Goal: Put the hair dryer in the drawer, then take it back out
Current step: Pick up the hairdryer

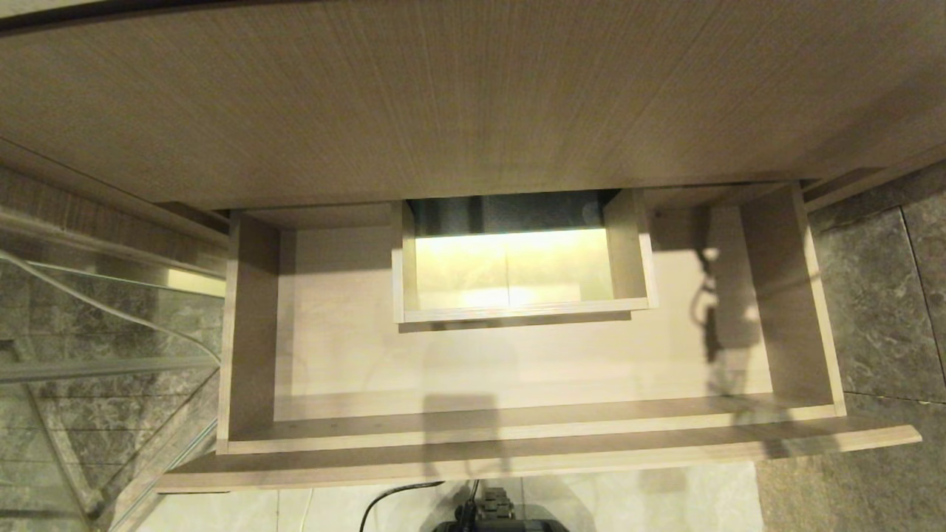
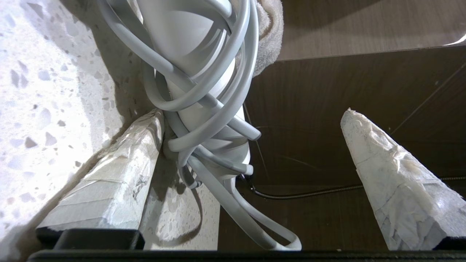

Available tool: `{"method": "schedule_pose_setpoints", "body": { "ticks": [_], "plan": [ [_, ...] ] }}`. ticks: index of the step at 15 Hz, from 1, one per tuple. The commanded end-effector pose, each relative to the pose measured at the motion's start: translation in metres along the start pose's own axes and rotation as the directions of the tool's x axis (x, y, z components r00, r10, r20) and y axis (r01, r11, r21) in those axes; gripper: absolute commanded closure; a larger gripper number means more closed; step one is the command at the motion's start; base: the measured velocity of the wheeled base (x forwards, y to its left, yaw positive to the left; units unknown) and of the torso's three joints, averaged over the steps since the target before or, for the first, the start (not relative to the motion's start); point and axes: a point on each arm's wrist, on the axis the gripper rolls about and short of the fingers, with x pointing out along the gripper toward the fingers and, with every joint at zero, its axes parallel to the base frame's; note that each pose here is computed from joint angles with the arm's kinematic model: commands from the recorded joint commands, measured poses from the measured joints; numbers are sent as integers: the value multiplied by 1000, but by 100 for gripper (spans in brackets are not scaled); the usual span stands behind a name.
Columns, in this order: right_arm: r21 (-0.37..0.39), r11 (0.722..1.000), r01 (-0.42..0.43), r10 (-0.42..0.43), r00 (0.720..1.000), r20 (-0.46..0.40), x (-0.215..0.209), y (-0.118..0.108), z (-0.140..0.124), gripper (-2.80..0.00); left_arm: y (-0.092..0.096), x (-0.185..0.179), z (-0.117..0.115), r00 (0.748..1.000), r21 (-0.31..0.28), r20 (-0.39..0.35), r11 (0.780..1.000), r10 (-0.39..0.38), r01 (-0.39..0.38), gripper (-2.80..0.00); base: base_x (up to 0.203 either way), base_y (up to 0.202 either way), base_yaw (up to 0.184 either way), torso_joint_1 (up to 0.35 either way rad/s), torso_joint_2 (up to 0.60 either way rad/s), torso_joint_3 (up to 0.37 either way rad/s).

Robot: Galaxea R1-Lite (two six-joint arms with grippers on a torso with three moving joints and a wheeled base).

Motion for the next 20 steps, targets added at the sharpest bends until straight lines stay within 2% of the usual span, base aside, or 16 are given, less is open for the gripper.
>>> {"method": "schedule_pose_setpoints", "body": {
  "ticks": [1,5,11,16,20],
  "plan": [
    [-12,999,-30,30,999,-14,12,16,-5,-280,0,1,-12,999,0,-39,1000,1,-1,-280,0,0,0,0,0,0],
    [-17,999,-33,33,999,-19,14,20,-6,-280,0,1,-12,999,0,-39,1000,1,-1,-280,0,0,0,0,0,0],
    [28,973,-228,229,973,-23,-6,27,6,-280,0,1,-12,999,-1,-39,1000,1,-1,-280,0,0,0,0,0,0],
    [37,973,-229,230,973,-20,-4,31,6,-280,0,1,-12,999,-1,-39,1000,1,-1,-280,0,0,0,0,0,0],
    [37,969,-244,245,969,-30,6,44,3,-280,0,1,-12,999,0,-39,1000,1,-1,-280,0,0,0,0,0,0]
  ]
}}
